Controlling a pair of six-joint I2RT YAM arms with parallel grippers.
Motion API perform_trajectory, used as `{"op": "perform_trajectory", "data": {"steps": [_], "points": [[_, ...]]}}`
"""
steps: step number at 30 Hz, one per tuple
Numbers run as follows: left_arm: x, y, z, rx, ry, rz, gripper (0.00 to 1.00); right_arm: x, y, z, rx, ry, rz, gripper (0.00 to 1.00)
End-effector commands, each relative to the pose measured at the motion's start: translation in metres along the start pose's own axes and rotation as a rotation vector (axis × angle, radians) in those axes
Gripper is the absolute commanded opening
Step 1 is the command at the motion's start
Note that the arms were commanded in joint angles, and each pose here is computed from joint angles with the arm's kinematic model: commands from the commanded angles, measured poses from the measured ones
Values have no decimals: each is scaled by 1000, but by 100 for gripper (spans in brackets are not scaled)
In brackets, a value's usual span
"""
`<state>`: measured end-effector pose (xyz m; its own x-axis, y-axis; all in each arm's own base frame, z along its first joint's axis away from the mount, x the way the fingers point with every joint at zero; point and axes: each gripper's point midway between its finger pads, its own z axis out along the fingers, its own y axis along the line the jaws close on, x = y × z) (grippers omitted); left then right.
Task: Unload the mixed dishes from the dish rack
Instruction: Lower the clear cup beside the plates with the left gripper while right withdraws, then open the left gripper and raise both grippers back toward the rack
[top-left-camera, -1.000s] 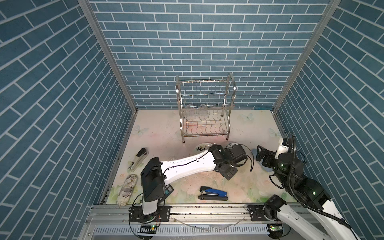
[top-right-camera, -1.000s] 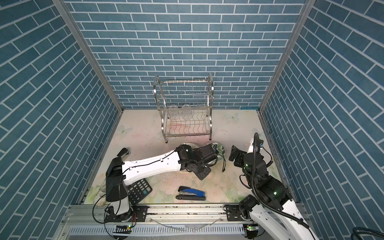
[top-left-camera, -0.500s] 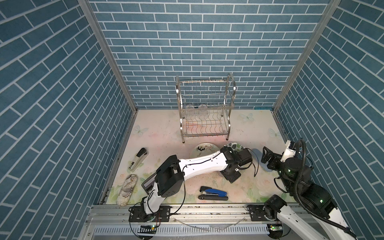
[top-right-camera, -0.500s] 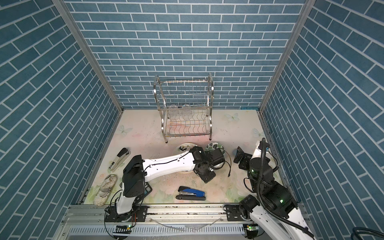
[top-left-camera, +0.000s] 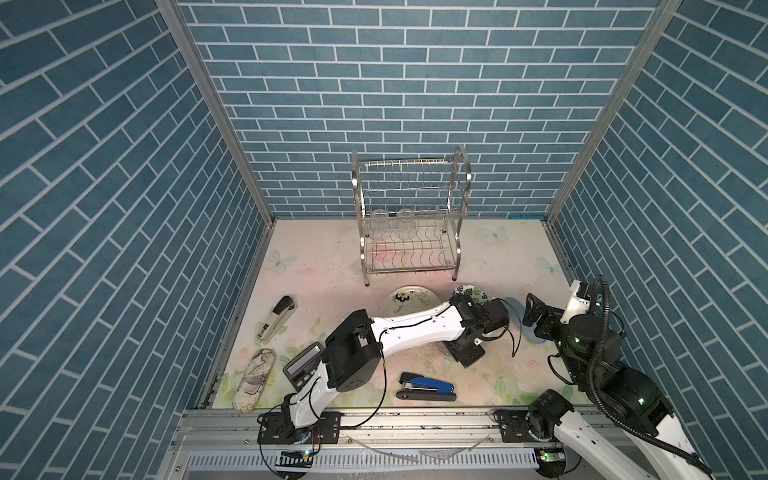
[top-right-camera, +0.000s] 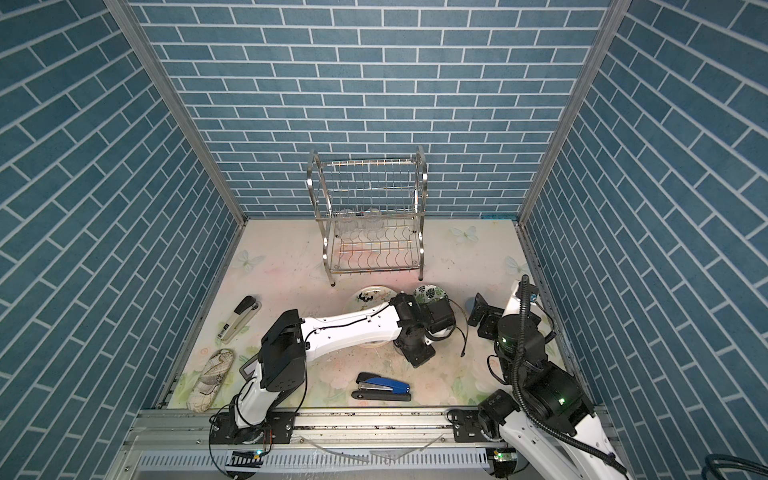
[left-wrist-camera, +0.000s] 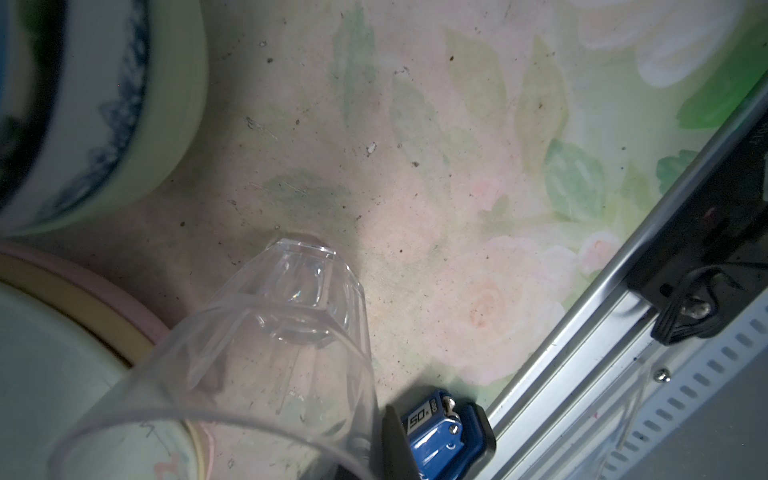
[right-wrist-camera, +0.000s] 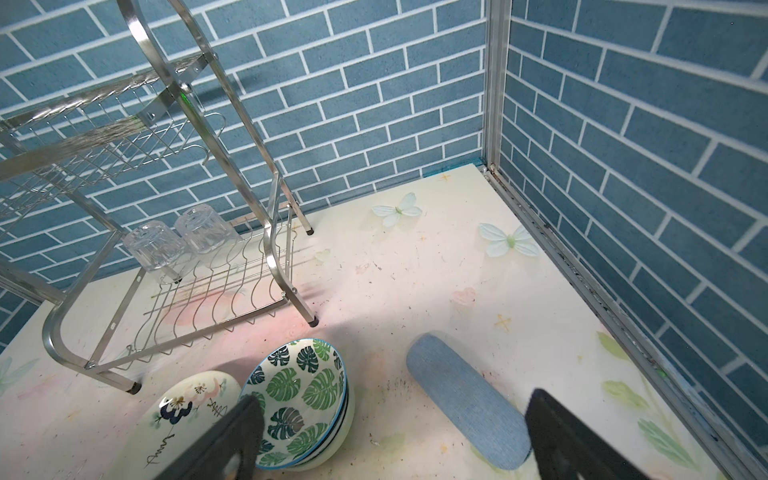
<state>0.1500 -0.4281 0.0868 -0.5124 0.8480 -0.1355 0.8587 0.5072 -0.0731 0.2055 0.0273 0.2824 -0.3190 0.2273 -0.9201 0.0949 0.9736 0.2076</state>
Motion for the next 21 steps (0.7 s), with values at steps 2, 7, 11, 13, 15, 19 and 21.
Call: {"op": "perform_trajectory", "data": {"steps": [2,7,11,13,15,19,21], "points": [[1,-2,6,-6,26,22,15,8,-5,6,37,14,-43,98],[-3,-2,3,-3,9,23,19,12,-2,12,37,30,-50,98],[-8,-1,-11,-11,-35,15,18,12,1,15,32,35,-48,98],[-11,2,-25,-28,-79,12,22,13,3,17,26,40,-48,98],[-15,9,-42,-65,-130,-4,27,12,6,19,21,46,-47,98],[-19,24,-82,-133,-252,-31,31,14,16,26,2,76,-60,98],[-19,32,-101,-158,-316,-52,33,15,23,32,-12,93,-70,98]]}}
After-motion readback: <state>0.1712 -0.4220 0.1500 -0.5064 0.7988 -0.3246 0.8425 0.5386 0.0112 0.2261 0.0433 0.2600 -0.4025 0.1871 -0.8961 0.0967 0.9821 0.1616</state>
